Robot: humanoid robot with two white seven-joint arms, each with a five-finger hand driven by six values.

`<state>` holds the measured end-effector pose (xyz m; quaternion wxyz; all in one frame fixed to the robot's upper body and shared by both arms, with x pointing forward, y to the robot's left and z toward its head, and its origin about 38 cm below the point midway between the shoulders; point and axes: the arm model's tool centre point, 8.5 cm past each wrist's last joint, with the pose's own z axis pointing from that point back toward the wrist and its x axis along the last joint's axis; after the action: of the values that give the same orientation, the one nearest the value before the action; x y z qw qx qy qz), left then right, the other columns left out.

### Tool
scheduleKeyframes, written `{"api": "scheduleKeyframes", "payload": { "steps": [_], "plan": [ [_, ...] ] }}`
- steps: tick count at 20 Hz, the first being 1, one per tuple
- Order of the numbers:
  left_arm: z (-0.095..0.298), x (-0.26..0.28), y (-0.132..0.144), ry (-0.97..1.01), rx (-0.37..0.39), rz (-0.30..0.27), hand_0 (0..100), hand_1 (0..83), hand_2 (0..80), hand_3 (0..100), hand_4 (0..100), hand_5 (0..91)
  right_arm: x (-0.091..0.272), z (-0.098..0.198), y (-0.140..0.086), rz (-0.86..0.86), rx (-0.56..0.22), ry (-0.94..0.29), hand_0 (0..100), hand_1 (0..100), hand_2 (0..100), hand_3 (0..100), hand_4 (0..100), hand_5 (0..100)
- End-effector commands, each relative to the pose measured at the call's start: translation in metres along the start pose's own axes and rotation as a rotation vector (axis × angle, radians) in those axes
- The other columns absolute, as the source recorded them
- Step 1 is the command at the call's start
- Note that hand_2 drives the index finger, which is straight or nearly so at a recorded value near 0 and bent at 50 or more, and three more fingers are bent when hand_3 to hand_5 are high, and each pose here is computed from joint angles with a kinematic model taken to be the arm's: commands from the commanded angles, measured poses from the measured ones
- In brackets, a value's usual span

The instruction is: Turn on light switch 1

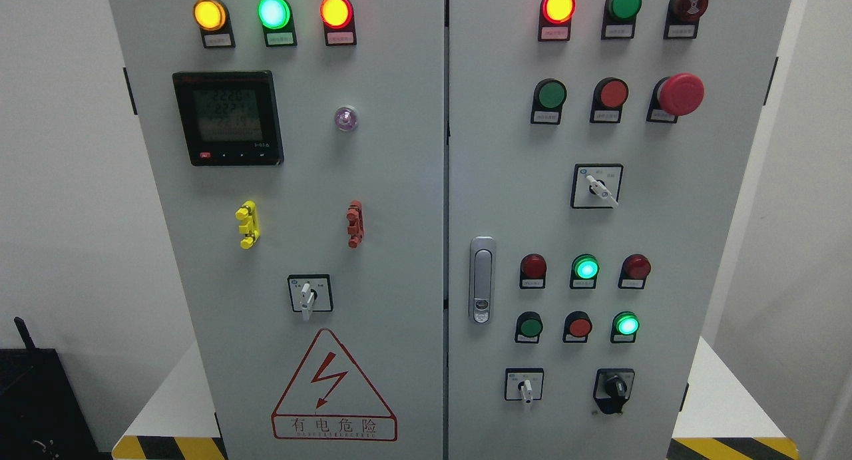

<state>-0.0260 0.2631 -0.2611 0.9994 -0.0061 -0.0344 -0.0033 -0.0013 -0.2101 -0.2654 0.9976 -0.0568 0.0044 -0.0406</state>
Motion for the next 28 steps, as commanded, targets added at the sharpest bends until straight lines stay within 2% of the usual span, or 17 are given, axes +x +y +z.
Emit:
{"api": "scheduleKeyframes", "payload": {
  "steps": [1, 8, 9, 11, 14, 17, 19, 21, 23, 26, 27, 28],
  "plan": [
    [-0.003, 0.01, -0.021, -0.033, -0.028, 0.032, 24, 0.0, 0.0, 0, 0, 0.0, 0.0, 0.0, 0.0, 0.0, -0.001, 0.0, 31, 0, 0, 0, 0, 0],
    [-0.003, 0.013, -0.02, -0.042, -0.024, 0.031, 24, 0.0, 0.0, 0, 0, 0.0, 0.0, 0.0, 0.0, 0.0, -0.001, 0.0, 31, 0, 0, 0, 0, 0],
    [-0.003, 0.009, -0.019, -0.05, -0.019, 0.013, 24, 0.0, 0.0, 0, 0, 0.0, 0.0, 0.0, 0.0, 0.0, -0.001, 0.0, 31, 0, 0, 0, 0, 0],
    [-0.002, 0.015, -0.014, -0.127, 0.035, 0.002, 24, 0.0, 0.0, 0, 0, 0.0, 0.0, 0.0, 0.0, 0.0, -0.001, 0.0, 31, 0, 0, 0, 0, 0],
    [0.011, 0.032, -0.008, -0.288, 0.059, -0.006, 24, 0.0, 0.0, 0, 0, 0.0, 0.0, 0.0, 0.0, 0.0, -0.001, 0.0, 31, 0, 0, 0, 0, 0],
    [0.03, 0.074, 0.01, -0.454, 0.087, -0.025, 24, 1.7, 0.0, 0, 0, 0.0, 0.0, 0.0, 0.0, 0.0, -0.001, 0.0, 31, 0, 0, 0, 0, 0],
    [0.049, 0.105, 0.017, -0.576, 0.098, -0.042, 25, 2.9, 0.0, 0, 0, 0.0, 0.0, 0.0, 0.0, 0.0, -0.001, 0.0, 31, 0, 0, 0, 0, 0],
    [0.083, 0.139, 0.025, -0.726, 0.098, -0.09, 26, 4.3, 0.0, 0, 0, 0.0, 0.0, 0.0, 0.0, 0.0, -0.001, 0.0, 31, 0, 0, 0, 0, 0],
    [0.119, 0.167, 0.027, -0.864, 0.099, -0.135, 27, 5.4, 0.0, 0, 0, 0.0, 0.0, 0.0, 0.0, 0.0, -0.001, 0.0, 31, 0, 0, 0, 0, 0],
    [0.166, 0.2, 0.026, -1.031, 0.107, -0.167, 29, 6.5, 0.0, 0, 0, 0.0, 0.0, 0.0, 0.0, 0.0, -0.001, 0.0, 31, 0, 0, 0, 0, 0],
    [0.182, 0.212, 0.024, -1.089, 0.108, -0.172, 29, 6.9, 0.0, 0, 1, 0.0, 0.0, 0.0, 0.0, 0.0, -0.001, 0.0, 31, 0, 0, 0, 0, 0],
    [0.197, 0.22, 0.024, -1.14, 0.113, -0.177, 29, 7.5, 0.0, 0, 7, 0.0, 0.001, 0.0, 0.0, 0.0, 0.0, -0.002, 31, 0, 0, 0, 0, 0]
  ]
}}
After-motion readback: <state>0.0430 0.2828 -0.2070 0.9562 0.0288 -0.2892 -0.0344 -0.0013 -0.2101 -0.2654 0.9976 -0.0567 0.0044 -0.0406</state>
